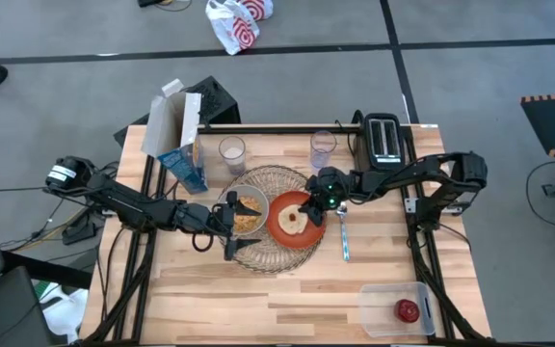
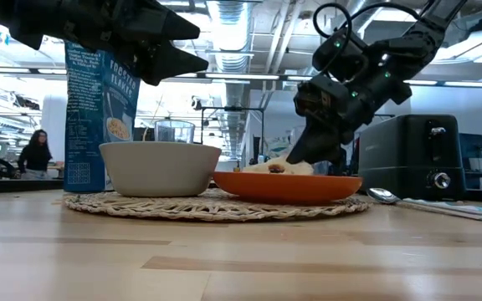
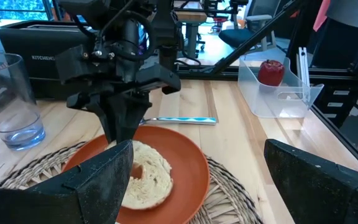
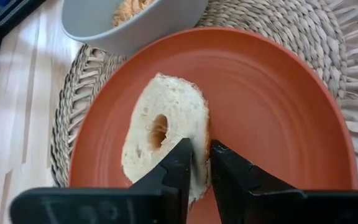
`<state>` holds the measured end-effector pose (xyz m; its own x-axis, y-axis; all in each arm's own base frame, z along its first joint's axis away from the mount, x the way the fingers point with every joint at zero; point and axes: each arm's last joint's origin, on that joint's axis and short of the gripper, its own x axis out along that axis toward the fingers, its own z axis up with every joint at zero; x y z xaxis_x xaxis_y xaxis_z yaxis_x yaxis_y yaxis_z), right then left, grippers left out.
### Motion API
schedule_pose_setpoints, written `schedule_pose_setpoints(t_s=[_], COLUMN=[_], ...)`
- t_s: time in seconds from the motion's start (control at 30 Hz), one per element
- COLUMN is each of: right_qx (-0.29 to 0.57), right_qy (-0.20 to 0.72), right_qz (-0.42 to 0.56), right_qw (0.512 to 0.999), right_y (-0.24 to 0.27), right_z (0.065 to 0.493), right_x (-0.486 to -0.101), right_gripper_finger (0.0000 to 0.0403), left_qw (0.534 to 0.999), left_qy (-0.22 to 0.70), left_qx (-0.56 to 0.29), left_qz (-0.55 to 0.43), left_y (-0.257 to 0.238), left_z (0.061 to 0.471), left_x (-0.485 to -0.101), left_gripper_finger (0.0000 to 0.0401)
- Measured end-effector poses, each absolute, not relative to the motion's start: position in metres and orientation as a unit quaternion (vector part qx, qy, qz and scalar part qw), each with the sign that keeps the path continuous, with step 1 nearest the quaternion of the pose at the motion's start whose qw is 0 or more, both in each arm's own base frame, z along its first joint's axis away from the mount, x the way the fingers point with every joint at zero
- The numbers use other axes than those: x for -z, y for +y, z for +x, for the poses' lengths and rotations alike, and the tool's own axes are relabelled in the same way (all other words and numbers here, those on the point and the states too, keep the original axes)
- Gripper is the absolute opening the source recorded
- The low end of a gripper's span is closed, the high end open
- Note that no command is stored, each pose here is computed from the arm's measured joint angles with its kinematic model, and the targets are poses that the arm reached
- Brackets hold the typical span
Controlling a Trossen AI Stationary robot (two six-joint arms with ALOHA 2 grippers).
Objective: Arrange a breakfast setting
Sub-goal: Put the bagel on the orange plate, then put the red apple on the top of the brown table mat
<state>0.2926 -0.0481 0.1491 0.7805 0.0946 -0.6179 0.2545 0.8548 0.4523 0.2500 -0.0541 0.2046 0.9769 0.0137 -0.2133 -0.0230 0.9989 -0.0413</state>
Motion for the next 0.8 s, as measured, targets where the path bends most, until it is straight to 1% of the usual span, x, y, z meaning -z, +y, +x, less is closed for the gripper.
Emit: schedule_pose_setpoints(t_s=[0.1,0.33,0.43,0.57,0.8], right_qx=[0.045,0.044,0.045,0.041,0.0], right_qy=[0.331,0.33,0.341,0.343,0.325], right_qz=[0.265,0.256,0.247,0.224,0.189], right_qw=[0.904,0.907,0.906,0.911,0.927], right_y=[-0.048,-0.049,-0.052,-0.053,-0.032], right_z=[0.292,0.292,0.29,0.285,0.267], right_x=[-0.148,-0.148,-0.154,-0.175,-0.211], right_gripper_finger=[0.0105,0.02,0.0227,0.0236,0.0229], left_qw=[0.994,0.994,0.994,0.994,0.993], left_qy=[0.107,0.107,0.107,0.107,0.107], left_qx=[-0.009,-0.009,-0.009,-0.01,-0.011], left_qz=[-0.022,-0.022,-0.022,-0.028,-0.04], left_y=[-0.054,-0.054,-0.054,-0.054,-0.054], left_z=[0.25,0.25,0.25,0.25,0.25], left_x=[-0.205,-0.205,-0.205,-0.205,-0.204], left_gripper_finger=[0.0348,0.0348,0.0348,0.0348,0.0348])
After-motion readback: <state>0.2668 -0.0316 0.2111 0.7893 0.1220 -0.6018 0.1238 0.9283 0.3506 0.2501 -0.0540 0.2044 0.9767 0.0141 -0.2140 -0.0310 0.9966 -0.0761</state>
